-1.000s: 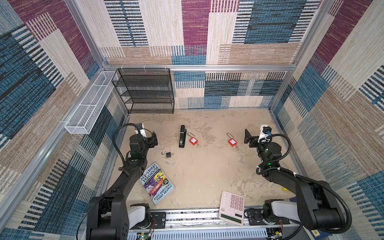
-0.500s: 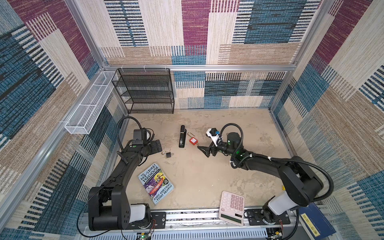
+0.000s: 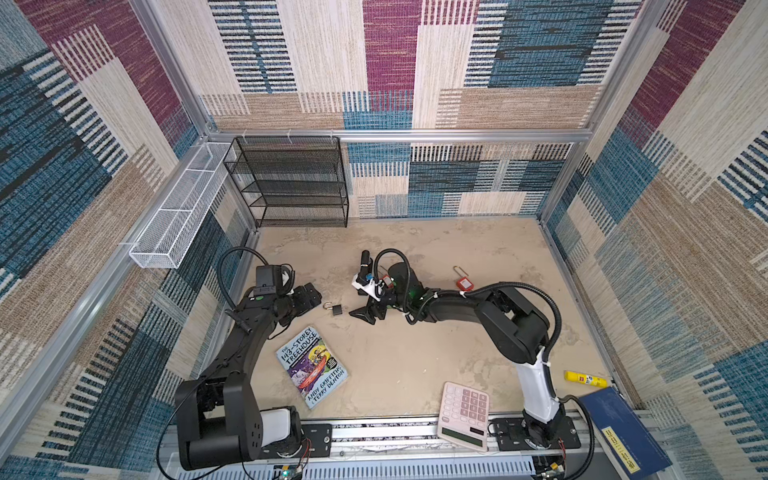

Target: Lock with the key

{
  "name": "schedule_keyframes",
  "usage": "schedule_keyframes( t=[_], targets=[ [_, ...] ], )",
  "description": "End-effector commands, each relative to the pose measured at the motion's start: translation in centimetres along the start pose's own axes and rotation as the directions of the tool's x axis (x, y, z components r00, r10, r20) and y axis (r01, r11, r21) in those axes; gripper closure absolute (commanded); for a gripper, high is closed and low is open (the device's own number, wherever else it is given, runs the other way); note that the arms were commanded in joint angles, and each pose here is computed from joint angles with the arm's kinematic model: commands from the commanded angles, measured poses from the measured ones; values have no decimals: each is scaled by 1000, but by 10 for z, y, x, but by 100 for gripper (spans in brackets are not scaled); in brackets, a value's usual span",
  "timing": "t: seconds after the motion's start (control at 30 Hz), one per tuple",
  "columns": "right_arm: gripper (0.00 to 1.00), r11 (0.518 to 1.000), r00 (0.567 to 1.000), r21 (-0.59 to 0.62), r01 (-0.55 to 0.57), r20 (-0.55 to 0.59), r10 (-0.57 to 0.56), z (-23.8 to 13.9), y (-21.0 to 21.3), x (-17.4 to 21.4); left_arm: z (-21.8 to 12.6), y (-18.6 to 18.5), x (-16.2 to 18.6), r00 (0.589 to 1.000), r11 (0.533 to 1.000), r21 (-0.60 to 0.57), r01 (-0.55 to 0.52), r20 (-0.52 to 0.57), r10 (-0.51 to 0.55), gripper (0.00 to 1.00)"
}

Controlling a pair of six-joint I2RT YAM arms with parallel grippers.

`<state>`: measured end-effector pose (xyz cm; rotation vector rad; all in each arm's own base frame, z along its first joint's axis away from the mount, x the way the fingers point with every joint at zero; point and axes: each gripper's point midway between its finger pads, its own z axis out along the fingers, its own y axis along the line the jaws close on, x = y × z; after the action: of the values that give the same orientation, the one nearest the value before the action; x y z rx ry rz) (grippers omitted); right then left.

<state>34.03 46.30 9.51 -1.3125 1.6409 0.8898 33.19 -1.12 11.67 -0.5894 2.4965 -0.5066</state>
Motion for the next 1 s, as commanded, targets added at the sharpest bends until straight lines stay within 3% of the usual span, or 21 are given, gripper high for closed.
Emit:
schedule_keyframes(
  t=[0.0,0.2,0.4,0.73,0.97],
  targets=[
    [17,998,998,-41,42,-54,-44,15,4,12,-7,-5,-1,999,998,62,27,-22,-26,11],
    [28,993,993,-99,66,-90,-75,38,9,20,-12,0,-4,998,994,92,61,-28,-58,12],
    [29,984,981,-174,45,-176,-76,59,6,35,-8,-5,4,994,987,142,79,-80,-68,15],
    [27,984,970,-175,-8,-242,-35,77,-4,45,-6,-18,6,989,972,214,98,-134,-70,17],
    [38,980,967,-196,-10,-250,-40,77,-1,47,-9,-20,11,984,971,220,93,-172,-55,18]
  ],
)
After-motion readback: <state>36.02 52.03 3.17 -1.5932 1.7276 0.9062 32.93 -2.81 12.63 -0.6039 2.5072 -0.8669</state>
